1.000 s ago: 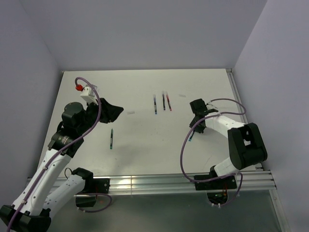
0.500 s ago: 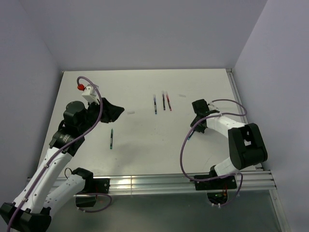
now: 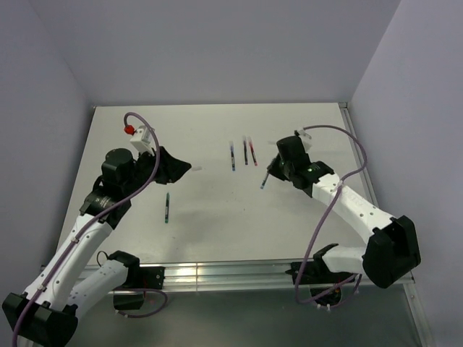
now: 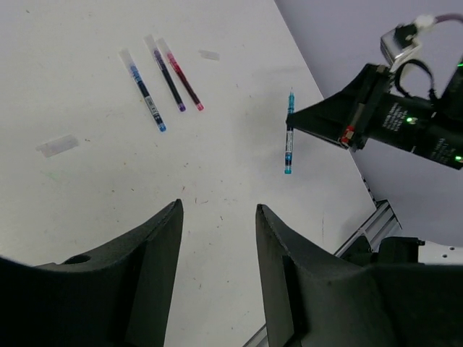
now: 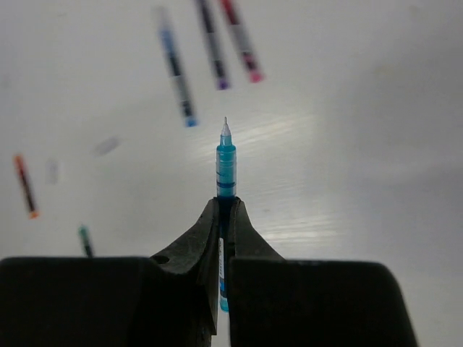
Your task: Insert the pens into the pen caps
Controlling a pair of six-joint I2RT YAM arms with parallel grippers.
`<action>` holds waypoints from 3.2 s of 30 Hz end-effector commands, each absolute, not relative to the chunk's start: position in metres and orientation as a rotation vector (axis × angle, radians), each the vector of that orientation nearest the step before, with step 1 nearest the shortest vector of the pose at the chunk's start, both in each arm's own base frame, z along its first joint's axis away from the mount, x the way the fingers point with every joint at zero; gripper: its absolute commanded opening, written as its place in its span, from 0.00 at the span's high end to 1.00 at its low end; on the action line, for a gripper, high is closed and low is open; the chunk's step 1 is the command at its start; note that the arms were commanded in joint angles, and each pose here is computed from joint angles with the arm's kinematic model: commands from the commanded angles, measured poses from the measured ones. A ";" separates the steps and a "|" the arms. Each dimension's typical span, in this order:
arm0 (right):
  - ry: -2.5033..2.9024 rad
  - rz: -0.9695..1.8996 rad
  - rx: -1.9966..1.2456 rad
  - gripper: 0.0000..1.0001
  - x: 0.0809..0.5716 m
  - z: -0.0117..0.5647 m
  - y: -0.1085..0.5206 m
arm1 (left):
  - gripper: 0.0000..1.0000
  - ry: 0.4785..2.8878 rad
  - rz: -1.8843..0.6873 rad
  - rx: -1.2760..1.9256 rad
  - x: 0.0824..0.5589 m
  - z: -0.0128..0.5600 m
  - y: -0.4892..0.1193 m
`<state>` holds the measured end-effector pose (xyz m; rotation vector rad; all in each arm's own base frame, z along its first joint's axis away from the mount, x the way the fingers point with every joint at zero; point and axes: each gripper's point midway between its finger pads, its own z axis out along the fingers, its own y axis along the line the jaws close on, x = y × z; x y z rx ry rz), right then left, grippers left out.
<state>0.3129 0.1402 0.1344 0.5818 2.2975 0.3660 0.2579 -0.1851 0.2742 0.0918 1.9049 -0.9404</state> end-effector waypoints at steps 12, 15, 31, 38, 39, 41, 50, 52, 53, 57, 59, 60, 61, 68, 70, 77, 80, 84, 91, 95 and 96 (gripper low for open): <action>1.991 1.009 0.036 1.00 0.296 0.300 0.319 | 0.48 1.822 -1.057 0.208 0.253 0.289 -0.203; 1.963 1.093 -0.074 1.00 0.279 0.308 0.337 | 0.49 1.820 -1.052 0.193 0.256 0.291 -0.201; 1.868 1.314 -0.368 1.00 0.229 0.311 0.370 | 0.50 1.725 -1.201 0.183 0.259 0.314 -0.205; 1.891 1.338 -0.389 1.00 0.229 0.306 0.386 | 0.50 1.712 -1.213 0.183 0.256 0.315 -0.204; 1.892 1.340 -0.389 1.00 0.228 0.306 0.387 | 0.50 1.710 -1.214 0.185 0.256 0.315 -0.205; 1.893 1.334 -0.381 1.00 0.230 0.305 0.388 | 0.50 1.711 -1.219 0.190 0.255 0.315 -0.205; 1.872 1.339 -0.373 1.00 0.231 0.315 0.389 | 0.51 1.734 -1.211 0.177 0.258 0.307 -0.205; 1.874 1.342 -0.378 1.00 0.231 0.314 0.391 | 0.51 1.729 -1.224 0.181 0.256 0.308 -0.206; 1.873 1.343 -0.376 1.00 0.231 0.315 0.392 | 0.51 1.728 -1.226 0.182 0.257 0.309 -0.206; 1.871 1.348 -0.385 1.00 0.231 0.317 0.396 | 0.52 1.732 -1.236 0.185 0.256 0.307 -0.207; 1.873 1.351 -0.392 1.00 0.230 0.316 0.398 | 0.56 1.730 -1.235 0.187 0.256 0.308 -0.207; 1.880 1.348 -0.390 1.00 0.230 0.313 0.399 | 0.60 1.729 -1.237 0.190 0.256 0.309 -0.208; 1.879 1.345 -0.389 1.00 0.231 0.313 0.399 | 0.60 1.732 -1.239 0.188 0.256 0.307 -0.208; 1.881 1.337 -0.385 1.00 0.233 0.312 0.401 | 1.00 1.729 -1.249 0.202 0.253 0.308 -0.209; 1.888 1.331 -0.387 1.00 0.234 0.309 0.402 | 1.00 1.717 -1.246 0.201 0.252 0.312 -0.208; 1.896 1.301 -0.405 0.85 0.234 0.302 0.407 | 1.00 1.699 -1.220 0.146 0.255 0.322 -0.202; 1.899 1.296 -0.417 0.81 0.231 0.299 0.411 | 1.00 1.700 -1.210 0.123 0.256 0.323 -0.200; 1.903 1.287 -0.422 0.76 0.229 0.297 0.412 | 1.00 1.702 -1.201 0.100 0.258 0.325 -0.198; 1.914 1.253 -0.418 0.71 0.229 0.289 0.410 | 1.00 1.700 -1.197 0.094 0.259 0.327 -0.197; 1.916 1.259 -0.436 0.70 0.226 0.288 0.410 | 1.00 1.706 -1.197 0.092 0.259 0.325 -0.198; 1.920 1.260 -0.442 0.70 0.225 0.286 0.411 | 1.00 1.707 -1.196 0.090 0.260 0.325 -0.197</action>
